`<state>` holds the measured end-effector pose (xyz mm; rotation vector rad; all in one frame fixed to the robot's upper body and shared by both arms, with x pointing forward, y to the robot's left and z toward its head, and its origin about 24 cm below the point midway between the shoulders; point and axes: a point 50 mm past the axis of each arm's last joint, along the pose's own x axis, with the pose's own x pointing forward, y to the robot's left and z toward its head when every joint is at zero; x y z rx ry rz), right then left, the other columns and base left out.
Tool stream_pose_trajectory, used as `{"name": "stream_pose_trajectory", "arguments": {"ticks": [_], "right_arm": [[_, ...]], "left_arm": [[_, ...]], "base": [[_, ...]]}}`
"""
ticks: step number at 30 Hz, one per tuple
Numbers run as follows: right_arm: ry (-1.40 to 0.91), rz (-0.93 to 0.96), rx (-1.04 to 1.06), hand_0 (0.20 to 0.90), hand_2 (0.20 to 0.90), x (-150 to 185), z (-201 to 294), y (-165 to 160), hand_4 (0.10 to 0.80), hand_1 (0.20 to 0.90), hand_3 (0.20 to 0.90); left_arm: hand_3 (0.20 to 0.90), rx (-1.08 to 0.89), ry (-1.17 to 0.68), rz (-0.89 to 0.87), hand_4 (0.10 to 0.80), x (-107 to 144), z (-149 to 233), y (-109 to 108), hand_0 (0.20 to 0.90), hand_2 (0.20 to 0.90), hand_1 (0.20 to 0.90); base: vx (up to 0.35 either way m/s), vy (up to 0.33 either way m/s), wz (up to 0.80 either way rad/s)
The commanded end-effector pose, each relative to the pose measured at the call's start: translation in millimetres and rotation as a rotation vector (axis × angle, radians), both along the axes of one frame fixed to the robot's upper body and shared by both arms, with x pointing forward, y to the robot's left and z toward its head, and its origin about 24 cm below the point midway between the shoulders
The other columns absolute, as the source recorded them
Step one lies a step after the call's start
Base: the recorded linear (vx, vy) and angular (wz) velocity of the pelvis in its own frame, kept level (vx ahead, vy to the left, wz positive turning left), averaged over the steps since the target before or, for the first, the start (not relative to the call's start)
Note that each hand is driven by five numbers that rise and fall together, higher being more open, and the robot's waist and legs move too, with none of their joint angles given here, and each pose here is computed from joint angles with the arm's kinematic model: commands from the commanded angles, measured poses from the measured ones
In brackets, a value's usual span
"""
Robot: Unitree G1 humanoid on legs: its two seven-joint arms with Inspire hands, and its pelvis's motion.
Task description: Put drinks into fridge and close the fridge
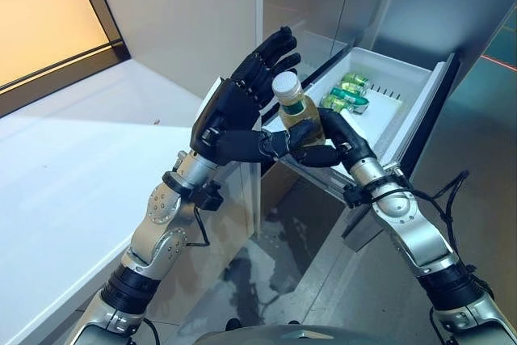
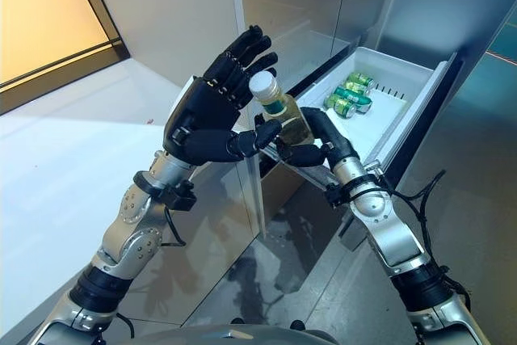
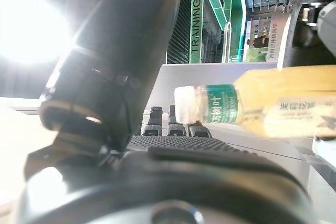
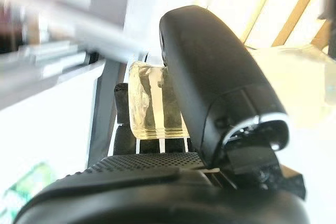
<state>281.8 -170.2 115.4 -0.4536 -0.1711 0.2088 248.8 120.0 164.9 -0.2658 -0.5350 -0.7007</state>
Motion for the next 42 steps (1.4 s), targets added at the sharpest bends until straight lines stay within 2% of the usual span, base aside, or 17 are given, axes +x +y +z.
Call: {"name": "stream_pose_trajectory", "arguments": {"ticks": [1, 9, 17, 20, 22, 24, 28, 36, 42], "right_arm": [[-0.447, -0.071, 0.111, 0.3, 0.3, 19.0, 94.3, -10.0, 0.1, 0.3, 0.2], [-0.496, -0.235, -0.009, 0.3, 0.3, 42.7, 109.6, -35.8, 0.1, 0.3, 0.2], [-0.428, -0.489, -0.124, 0.3, 0.3, 75.9, 137.8, -104.3, 0.1, 0.3, 0.2], [-0.411, -0.589, -0.179, 0.3, 0.3, 80.4, 144.2, -124.3, 0.1, 0.3, 0.2], [-0.408, -0.657, -0.255, 0.3, 0.3, 79.3, 149.3, -136.4, 0.1, 0.3, 0.2], [-0.396, -0.698, -0.308, 0.3, 0.3, 76.7, 150.8, -146.9, 0.1, 0.3, 0.2], [-0.379, -0.749, -0.429, 0.3, 0.3, 70.5, 154.3, -163.2, 0.1, 0.3, 0.2], [-0.318, -0.748, -0.527, 0.3, 0.3, 69.8, 157.7, -170.0, 0.1, 0.3, 0.2], [-0.053, -0.743, -0.479, 0.3, 0.3, 72.7, 141.3, -189.0, 0.1, 0.3, 0.2]], "left_arm": [[0.9, 0.052, -0.146, -0.113, 0.8, -1.6, 26.3, -11.7, 0.9, 0.9, 0.9], [0.9, 0.225, 0.155, -0.251, 0.8, 0.0, -36.9, -15.9, 0.9, 0.9, 0.9], [0.9, 0.359, 0.46, -0.348, 0.8, -16.2, -108.6, -17.3, 0.9, 0.9, 0.9], [0.9, 0.342, 0.5, -0.269, 0.8, -17.3, -121.7, -9.4, 0.9, 0.9, 0.9], [0.9, 0.283, 0.526, -0.156, 0.8, -12.1, -127.3, 2.0, 0.9, 0.9, 0.9], [0.9, 0.278, 0.526, -0.129, 0.8, -12.8, -131.7, 6.5, 0.9, 0.9, 0.9], [0.9, 0.275, 0.52, -0.121, 0.8, -18.0, -137.4, 10.0, 0.9, 0.9, 0.9], [0.9, 0.33, 0.552, -0.151, 0.8, -25.1, -146.0, 8.2, 0.9, 0.9, 0.9], [0.9, 0.527, 0.667, -0.12, 0.8, -36.5, -180.6, 15.9, 0.9, 0.9, 0.9]], "base": [[0.016, 0.029, 0.08], [0.029, 0.023, 0.13], [0.052, 0.02, 0.25], [0.064, 0.011, 0.18], [0.051, -0.004, 0.23], [0.033, -0.023, 0.13], [0.017, -0.024, 0.22], [0.014, -0.003, 0.07], [0.041, -0.02, 0.0]]}}
